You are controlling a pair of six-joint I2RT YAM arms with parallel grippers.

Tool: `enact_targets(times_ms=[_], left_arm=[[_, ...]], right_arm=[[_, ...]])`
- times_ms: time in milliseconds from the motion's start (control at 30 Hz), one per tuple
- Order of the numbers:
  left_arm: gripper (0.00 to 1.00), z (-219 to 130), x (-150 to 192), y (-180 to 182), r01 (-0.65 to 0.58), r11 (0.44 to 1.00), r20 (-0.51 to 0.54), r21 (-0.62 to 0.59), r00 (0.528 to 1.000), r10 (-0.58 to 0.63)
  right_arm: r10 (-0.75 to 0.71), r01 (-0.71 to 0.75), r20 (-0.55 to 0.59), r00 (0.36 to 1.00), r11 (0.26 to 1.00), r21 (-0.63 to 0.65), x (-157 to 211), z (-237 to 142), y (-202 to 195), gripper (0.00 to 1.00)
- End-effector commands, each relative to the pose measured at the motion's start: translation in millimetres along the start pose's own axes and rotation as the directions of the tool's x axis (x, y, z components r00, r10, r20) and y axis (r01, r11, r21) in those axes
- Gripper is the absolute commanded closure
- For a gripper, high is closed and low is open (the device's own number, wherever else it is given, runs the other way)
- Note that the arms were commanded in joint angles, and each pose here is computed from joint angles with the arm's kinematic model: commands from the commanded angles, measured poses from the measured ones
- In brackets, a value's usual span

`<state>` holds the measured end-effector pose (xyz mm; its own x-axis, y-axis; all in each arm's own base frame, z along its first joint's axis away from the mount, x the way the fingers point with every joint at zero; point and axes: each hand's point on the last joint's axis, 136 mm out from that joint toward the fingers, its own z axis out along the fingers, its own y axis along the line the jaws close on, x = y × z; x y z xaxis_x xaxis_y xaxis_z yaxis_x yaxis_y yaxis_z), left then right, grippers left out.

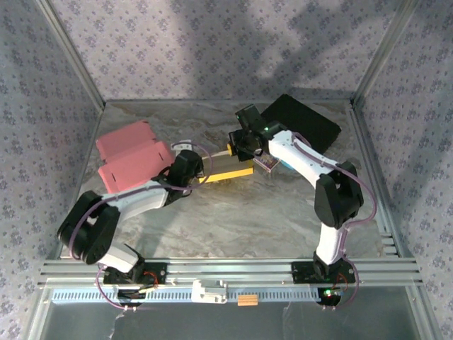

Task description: Fold the paper box

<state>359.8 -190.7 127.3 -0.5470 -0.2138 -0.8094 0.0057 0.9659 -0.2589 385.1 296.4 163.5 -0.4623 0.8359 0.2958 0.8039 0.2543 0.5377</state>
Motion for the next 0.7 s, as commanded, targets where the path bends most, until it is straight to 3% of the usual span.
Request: enact_targets(times_ms=[0, 333, 533, 667], left_arm=[[0.62, -17.4, 2.6, 3.0, 0.059, 0.998, 0.002, 0.011, 0.998, -0.059], [0.56, -60.6, 16.8, 1.0, 0.115, 0.989, -0.076, 0.094, 0.991, -0.108], [0.55, -101.6, 35.8, 20.5, 0.206, 0.976, -0.17, 0.073, 0.967, -0.192], [0.42, -126.2, 20.3, 40.8, 0.3, 0.953, -0.105, 0.054, 0.95, -0.293]], right_arm=[[0.0, -0.001, 0.027, 1.0, 0.999, 0.054, -5.4, -0.6, -23.3, 1.0], [-0.031, 0.03, 0.012, 0.999, 0.998, 0.06, -4.3, 1.7, -37.6, 1.0], [-0.05, 0.05, 0.001, 0.999, 0.995, 0.081, -3.1, 5.5, -54.3, 1.0], [-0.069, 0.07, -0.015, 0.997, 0.994, 0.089, 0.1, 10.9, -65.9, 1.0]])
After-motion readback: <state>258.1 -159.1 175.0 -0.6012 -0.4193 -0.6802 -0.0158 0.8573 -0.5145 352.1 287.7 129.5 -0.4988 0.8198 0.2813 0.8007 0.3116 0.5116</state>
